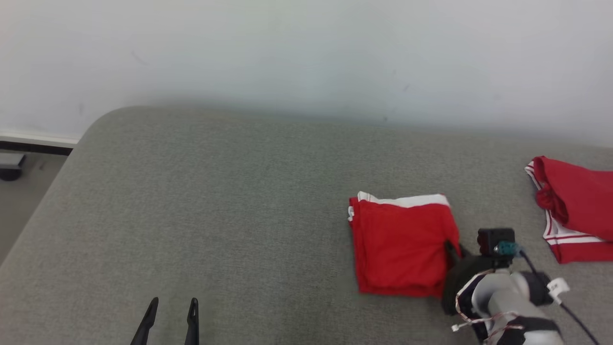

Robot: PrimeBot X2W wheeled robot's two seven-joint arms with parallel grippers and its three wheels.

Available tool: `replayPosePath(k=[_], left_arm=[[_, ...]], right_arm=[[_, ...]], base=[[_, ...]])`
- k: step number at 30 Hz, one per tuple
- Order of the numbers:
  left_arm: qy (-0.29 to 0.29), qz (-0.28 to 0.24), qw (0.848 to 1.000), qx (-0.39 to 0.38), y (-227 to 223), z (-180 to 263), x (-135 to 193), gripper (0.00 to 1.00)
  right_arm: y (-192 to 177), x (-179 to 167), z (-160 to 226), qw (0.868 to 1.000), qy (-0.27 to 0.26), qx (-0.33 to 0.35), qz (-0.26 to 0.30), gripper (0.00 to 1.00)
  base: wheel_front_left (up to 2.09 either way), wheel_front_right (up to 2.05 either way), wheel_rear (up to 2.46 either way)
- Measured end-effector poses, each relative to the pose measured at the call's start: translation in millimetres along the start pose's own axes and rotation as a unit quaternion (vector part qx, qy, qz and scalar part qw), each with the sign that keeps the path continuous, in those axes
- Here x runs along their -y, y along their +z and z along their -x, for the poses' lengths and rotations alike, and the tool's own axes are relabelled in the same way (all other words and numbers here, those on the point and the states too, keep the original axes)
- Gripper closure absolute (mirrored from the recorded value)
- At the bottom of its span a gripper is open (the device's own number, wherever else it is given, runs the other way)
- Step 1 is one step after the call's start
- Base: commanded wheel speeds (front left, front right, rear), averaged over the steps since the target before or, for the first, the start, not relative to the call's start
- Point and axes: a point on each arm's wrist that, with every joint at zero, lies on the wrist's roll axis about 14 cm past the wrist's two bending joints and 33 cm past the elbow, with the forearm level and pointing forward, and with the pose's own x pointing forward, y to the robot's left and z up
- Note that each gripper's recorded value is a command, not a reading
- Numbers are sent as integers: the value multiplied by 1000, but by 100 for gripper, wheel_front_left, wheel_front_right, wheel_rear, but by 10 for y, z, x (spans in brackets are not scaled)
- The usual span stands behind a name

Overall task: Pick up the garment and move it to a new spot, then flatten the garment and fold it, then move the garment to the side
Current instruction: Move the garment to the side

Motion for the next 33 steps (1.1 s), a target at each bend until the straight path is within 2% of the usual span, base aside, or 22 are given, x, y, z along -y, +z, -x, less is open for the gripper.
replayPosePath(k=[4,8,14,24,33], left_arm=[[-18,2,1000,-2,-9,-73,109,0],[-34,3,999,0,4,-188,199,0],[-55,2,998,-3,-17,-355,309,0],[-93,-1,996,-3,-54,-681,489,0],[-117,-2,993,-13,-161,-835,600,0]], right_arm=[[197,277,-3,997,-11,-3,79,100],[464,599,-27,988,-31,-6,152,100],[746,1082,-36,971,-68,-26,227,100],[1023,1885,28,945,-133,-72,291,100],[1227,2402,190,931,-177,-99,302,100]], base=[[0,0,0],[0,0,0],[0,0,0],[0,0,0],[0,0,0]])
